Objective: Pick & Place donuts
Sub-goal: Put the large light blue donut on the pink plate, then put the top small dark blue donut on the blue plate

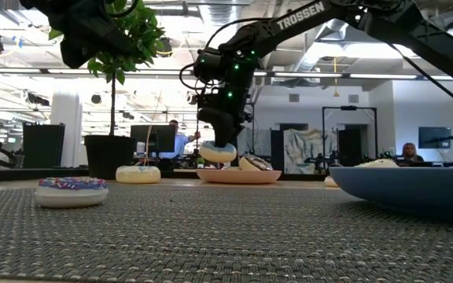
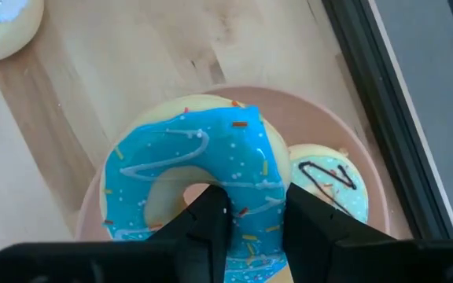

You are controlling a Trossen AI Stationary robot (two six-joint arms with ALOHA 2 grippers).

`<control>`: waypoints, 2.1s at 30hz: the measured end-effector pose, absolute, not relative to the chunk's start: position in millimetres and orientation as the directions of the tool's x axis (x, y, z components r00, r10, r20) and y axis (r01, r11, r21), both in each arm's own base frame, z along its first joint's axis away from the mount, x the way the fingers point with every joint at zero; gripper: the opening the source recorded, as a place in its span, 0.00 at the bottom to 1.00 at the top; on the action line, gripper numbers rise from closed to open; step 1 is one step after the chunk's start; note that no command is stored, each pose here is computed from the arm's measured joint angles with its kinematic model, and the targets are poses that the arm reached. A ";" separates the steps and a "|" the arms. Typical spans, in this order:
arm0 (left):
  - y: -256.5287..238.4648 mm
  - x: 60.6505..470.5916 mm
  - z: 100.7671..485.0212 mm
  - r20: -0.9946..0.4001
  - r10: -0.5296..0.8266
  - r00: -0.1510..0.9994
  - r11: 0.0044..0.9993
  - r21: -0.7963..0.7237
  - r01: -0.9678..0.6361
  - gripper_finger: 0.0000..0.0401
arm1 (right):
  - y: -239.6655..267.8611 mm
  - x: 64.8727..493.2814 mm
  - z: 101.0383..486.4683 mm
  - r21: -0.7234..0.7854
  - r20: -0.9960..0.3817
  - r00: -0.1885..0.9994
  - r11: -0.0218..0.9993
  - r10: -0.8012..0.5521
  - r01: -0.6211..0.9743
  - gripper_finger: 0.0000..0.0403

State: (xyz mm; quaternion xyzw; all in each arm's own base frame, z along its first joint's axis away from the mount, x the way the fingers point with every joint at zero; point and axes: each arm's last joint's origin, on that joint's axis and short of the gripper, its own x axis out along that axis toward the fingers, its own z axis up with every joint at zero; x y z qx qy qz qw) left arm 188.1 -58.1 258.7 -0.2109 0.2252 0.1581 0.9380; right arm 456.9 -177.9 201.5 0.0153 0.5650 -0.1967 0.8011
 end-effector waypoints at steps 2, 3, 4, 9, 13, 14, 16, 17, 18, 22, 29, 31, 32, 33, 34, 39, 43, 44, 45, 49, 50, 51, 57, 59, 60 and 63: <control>-58.1 188.1 258.7 -0.489 0.201 0.849 0.857 -0.331 -0.395 0.00 | -177.9 456.8 201.5 -0.200 -0.911 0.283 0.921 -0.300 0.333 0.25; -58.1 188.1 258.7 -0.489 0.201 0.849 0.855 -0.335 -0.396 0.00 | -177.9 456.8 201.5 -0.200 -0.911 0.283 0.921 -0.300 0.333 0.27; -58.1 188.1 258.7 -0.489 0.201 0.849 0.854 -0.336 -0.396 0.00 | -177.9 456.8 201.4 -0.200 -0.911 0.282 0.921 -0.300 0.334 0.29; -58.1 188.1 258.8 -0.489 0.201 0.849 0.837 -0.364 -0.408 0.00 | -177.6 456.3 201.2 -0.198 -0.913 0.277 0.920 -0.299 0.339 0.41; -58.3 188.2 258.7 -0.492 0.193 0.849 0.832 -0.377 -0.407 0.00 | -177.7 456.2 201.2 -0.198 -0.914 0.276 0.920 -0.299 0.339 0.49; -58.5 188.2 258.6 -0.494 0.186 0.850 0.833 -0.379 -0.402 0.00 | -177.7 456.2 201.2 -0.198 -0.914 0.276 0.920 -0.299 0.339 0.51; -58.7 188.2 258.6 -0.495 0.179 0.850 0.834 -0.382 -0.398 0.00 | -177.7 456.2 201.2 -0.199 -0.914 0.276 0.920 -0.299 0.336 0.53; -58.8 188.2 258.6 -0.496 0.177 0.850 0.832 -0.385 -0.398 0.00 | -177.7 456.2 201.2 -0.201 -0.913 0.276 0.921 -0.299 0.334 0.54; -58.8 188.2 258.6 -0.496 0.177 0.850 0.830 -0.389 -0.400 0.00 | -177.7 456.2 201.2 -0.201 -0.913 0.276 0.921 -0.299 0.333 0.55; -58.8 188.2 258.4 -0.496 0.177 0.850 0.827 -0.393 -0.402 0.00 | -177.6 455.9 201.1 -0.201 -0.915 0.273 0.921 -0.298 0.332 0.57; -58.8 188.2 258.4 -0.496 0.178 0.850 0.827 -0.393 -0.402 0.00 | -181.9 451.6 206.8 -0.260 -0.902 0.247 0.902 -0.355 0.344 0.55; -58.8 188.1 258.4 -0.496 0.178 0.850 0.829 -0.389 -0.401 0.00 | -185.1 448.5 213.6 -0.276 -0.896 0.243 0.895 -0.371 0.351 0.54; -58.8 188.1 258.4 -0.496 0.178 0.850 0.833 -0.384 -0.399 0.00 | -186.1 445.6 216.6 -0.279 -0.900 0.229 0.894 -0.371 0.352 0.54; -58.7 188.1 258.4 -0.496 0.178 0.850 0.834 -0.383 -0.398 0.00 | -187.2 444.8 220.6 -0.281 -0.896 0.234 0.891 -0.376 0.356 0.54; -58.7 188.0 258.2 -0.498 0.178 0.849 0.834 -0.381 -0.399 0.00 | -188.5 445.3 224.8 -0.280 -0.890 0.248 0.889 -0.382 0.363 0.53; -58.3 187.1 256.7 -0.511 0.182 0.840 0.838 -0.367 -0.405 0.00 | -190.7 440.6 243.5 -0.277 -0.885 0.258 0.883 -0.388 0.380 0.53; -57.9 185.8 254.8 -0.530 0.183 0.828 0.841 -0.352 -0.411 0.00 | -182.9 435.3 254.9 -0.258 -0.899 0.243 0.888 -0.365 0.380 0.53; -58.0 185.4 254.1 -0.538 0.176 0.824 0.843 -0.350 -0.409 0.00 | -180.1 432.5 258.4 -0.248 -0.905 0.235 0.889 -0.355 0.386 0.53; -58.0 185.0 253.6 -0.545 0.171 0.821 0.845 -0.347 -0.407 0.00 | -177.6 427.5 261.3 -0.238 -0.917 0.208 0.887 -0.339 0.397 0.53; -58.1 184.8 253.3 -0.548 0.169 0.819 0.844 -0.349 -0.407 0.00 | -171.6 412.4 267.9 -0.182 -0.951 0.133 0.851 -0.281 0.493 0.50; -57.9 184.9 253.3 -0.548 0.169 0.819 0.844 -0.349 -0.408 0.00 | -170.0 408.7 267.5 -0.158 -0.959 0.125 0.843 -0.256 0.513 0.49; -57.5 185.0 253.3 -0.548 0.171 0.818 0.844 -0.346 -0.409 0.00 | -168.5 406.4 268.0 -0.123 -0.962 0.142 0.835 -0.233 0.537 0.47; -56.9 184.7 252.6 -0.569 0.126 0.813 0.885 -0.306 -0.352 0.00 | -141.3 371.5 269.7 -0.002 -0.967 0.192 0.754 -0.169 0.657 0.42; -56.5 185.1 252.3 -0.578 0.096 0.810 0.894 -0.307 -0.326 0.00 | -127.2 356.3 268.8 0.038 -0.956 0.232 0.711 -0.178 0.702 0.41; -56.5 185.3 252.1 -0.582 0.083 0.809 0.900 -0.305 -0.311 0.00 | -118.5 347.5 268.8 0.058 -0.952 0.248 0.690 -0.179 0.721 0.41; -56.2 185.5 252.1 -0.585 0.069 0.808 0.920 -0.275 -0.278 0.00 | -88.7 319.2 267.8 0.093 -0.947 0.263 0.626 -0.183 0.774 0.43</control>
